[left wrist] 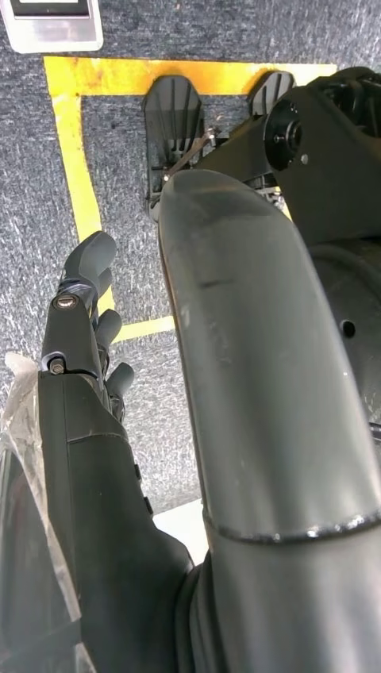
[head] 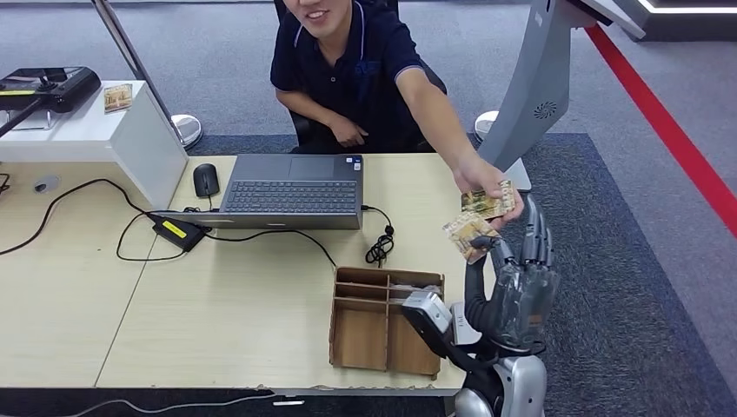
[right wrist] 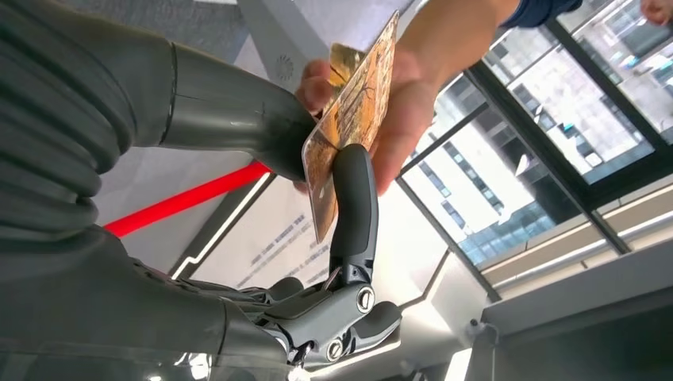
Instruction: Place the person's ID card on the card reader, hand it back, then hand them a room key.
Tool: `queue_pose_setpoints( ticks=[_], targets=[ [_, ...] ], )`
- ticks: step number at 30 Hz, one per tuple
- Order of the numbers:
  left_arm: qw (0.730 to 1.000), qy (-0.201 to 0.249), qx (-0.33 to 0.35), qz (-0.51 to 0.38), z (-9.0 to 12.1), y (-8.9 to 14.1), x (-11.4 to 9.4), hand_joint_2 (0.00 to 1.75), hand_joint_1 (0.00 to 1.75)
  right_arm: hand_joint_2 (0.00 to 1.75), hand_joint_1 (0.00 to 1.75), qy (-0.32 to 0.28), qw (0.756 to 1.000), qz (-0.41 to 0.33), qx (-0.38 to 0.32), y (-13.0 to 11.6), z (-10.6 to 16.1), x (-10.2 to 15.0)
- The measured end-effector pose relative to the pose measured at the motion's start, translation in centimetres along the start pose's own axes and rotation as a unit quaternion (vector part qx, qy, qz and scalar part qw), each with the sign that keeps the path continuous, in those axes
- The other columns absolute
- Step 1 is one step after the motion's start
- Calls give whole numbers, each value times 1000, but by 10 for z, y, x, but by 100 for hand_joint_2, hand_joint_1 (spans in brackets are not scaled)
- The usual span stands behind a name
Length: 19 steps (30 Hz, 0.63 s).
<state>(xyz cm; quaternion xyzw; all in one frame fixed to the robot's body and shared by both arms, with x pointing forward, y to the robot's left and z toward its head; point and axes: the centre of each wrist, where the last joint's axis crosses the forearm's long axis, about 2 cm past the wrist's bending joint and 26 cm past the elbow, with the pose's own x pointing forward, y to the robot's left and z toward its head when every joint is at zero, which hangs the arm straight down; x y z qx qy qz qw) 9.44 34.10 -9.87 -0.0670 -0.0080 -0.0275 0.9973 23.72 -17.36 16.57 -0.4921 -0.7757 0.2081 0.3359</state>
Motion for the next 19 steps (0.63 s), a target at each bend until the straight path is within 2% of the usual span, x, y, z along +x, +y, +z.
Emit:
queue_pose_setpoints(
  ticks=[9, 19],
  targets=[
    [1000, 0, 1, 0, 0, 0, 0, 0, 0, 175, 175, -36, 998, -25, 35, 12, 12, 18],
    [1000, 0, 2, 0, 0, 0, 0, 0, 0, 175, 175, -51, 997, -34, 54, 17, 19, 21]
  ],
)
